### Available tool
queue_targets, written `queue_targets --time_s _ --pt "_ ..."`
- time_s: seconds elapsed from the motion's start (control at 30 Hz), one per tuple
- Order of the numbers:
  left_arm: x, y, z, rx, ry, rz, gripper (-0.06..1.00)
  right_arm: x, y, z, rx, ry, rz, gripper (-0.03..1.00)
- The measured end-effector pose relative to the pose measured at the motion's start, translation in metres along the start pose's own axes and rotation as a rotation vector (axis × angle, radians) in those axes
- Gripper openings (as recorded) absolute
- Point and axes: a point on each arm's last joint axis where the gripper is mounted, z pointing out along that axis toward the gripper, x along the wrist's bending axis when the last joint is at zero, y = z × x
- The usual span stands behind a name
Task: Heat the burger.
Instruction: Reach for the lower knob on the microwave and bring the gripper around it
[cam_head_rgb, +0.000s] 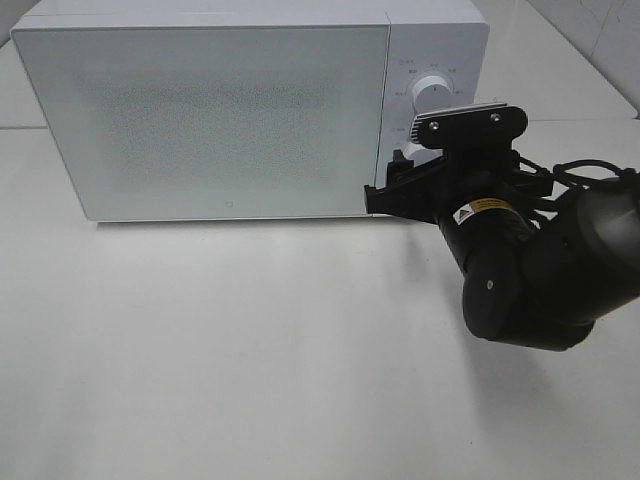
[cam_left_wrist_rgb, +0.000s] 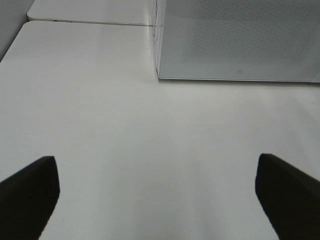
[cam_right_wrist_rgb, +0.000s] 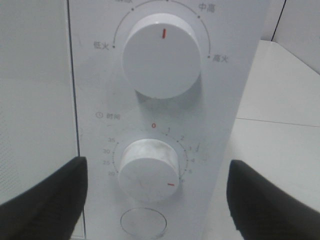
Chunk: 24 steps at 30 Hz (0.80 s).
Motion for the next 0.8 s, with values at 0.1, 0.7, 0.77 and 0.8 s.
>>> queue_targets --time_s 0.1,0.7,0.77,0.8 --pt "0.0 0.0 0.0 0.0 0.0 0.0 0.99 0.004 -0.002 0.005 -0.002 -0.001 0.003 0.76" --pt "0.0 0.0 0.0 0.0 0.0 0.0 0.99 0.015 -0.017 0.035 0.012 -0.045 0.025 0.76" --pt "0.0 0.0 0.0 0.0 0.0 0.0 0.99 0.015 -0.019 0.035 0.02 -0.046 0.024 0.76" --pt "0.0 0.0 0.0 0.0 0.0 0.0 0.99 0.015 -0.019 0.035 0.021 -0.047 0.024 0.76"
